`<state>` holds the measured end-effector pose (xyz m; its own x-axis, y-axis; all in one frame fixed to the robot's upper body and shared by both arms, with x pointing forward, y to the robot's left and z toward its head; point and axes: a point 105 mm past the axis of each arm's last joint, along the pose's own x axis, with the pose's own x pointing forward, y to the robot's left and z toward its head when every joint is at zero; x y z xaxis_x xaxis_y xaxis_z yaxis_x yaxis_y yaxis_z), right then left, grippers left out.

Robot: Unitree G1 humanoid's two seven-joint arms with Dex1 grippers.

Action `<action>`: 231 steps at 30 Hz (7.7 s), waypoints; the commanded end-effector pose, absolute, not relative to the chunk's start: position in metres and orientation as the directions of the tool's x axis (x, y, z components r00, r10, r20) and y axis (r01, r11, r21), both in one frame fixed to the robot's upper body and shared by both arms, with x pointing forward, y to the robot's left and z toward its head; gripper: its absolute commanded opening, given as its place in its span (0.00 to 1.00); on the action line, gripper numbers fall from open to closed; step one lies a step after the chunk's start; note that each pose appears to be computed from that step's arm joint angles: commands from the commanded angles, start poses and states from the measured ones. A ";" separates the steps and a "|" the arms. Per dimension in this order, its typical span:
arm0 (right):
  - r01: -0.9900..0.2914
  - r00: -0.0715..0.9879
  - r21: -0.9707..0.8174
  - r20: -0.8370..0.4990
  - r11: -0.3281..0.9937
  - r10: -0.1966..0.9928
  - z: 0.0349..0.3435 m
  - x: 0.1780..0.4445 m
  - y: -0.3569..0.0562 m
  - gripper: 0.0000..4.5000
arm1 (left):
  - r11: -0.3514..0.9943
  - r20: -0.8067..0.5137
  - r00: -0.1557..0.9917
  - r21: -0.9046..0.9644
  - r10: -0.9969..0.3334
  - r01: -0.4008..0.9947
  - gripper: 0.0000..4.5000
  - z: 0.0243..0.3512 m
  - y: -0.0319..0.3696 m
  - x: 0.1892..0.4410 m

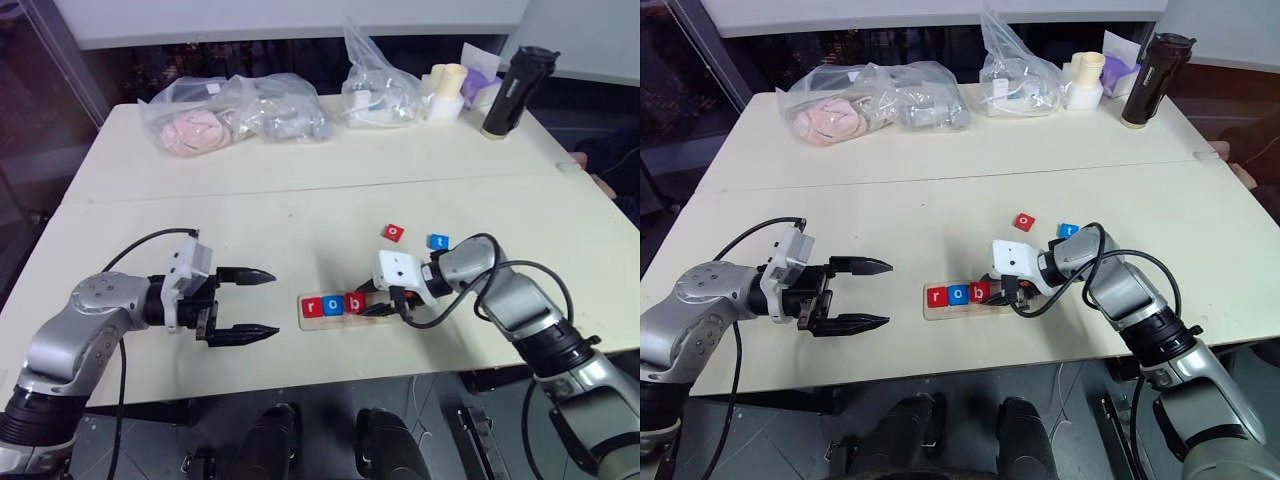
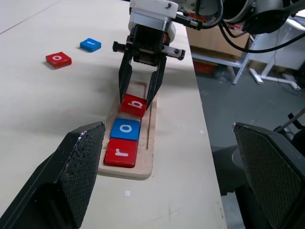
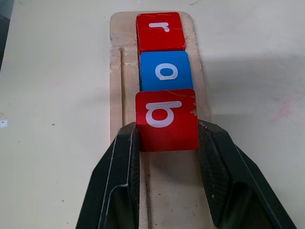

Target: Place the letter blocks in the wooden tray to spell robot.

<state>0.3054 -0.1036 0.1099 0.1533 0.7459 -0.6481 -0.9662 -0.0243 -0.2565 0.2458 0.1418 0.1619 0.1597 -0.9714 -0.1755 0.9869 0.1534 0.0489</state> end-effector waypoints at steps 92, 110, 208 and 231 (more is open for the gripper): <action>-0.808 0.508 -0.543 -0.441 0.231 0.740 0.145 0.355 -0.096 0.99 | 0.154 -0.143 0.165 0.087 -0.976 0.984 1.00 0.168 0.133 0.248; -0.289 0.892 -0.218 -0.415 0.932 0.179 0.141 0.400 -0.143 0.99 | 0.149 -0.139 0.161 0.089 -0.977 0.985 1.00 0.165 0.131 0.249; -0.947 0.315 -0.289 -0.755 0.139 0.575 0.109 0.313 -0.240 0.99 | 0.117 -0.168 0.131 0.091 -0.977 0.989 1.00 0.168 0.131 0.245; -0.925 0.380 -0.251 -0.618 0.285 0.689 0.139 0.293 -0.150 0.25 | 0.125 -0.170 0.138 0.089 -0.976 0.988 1.00 0.166 0.131 0.243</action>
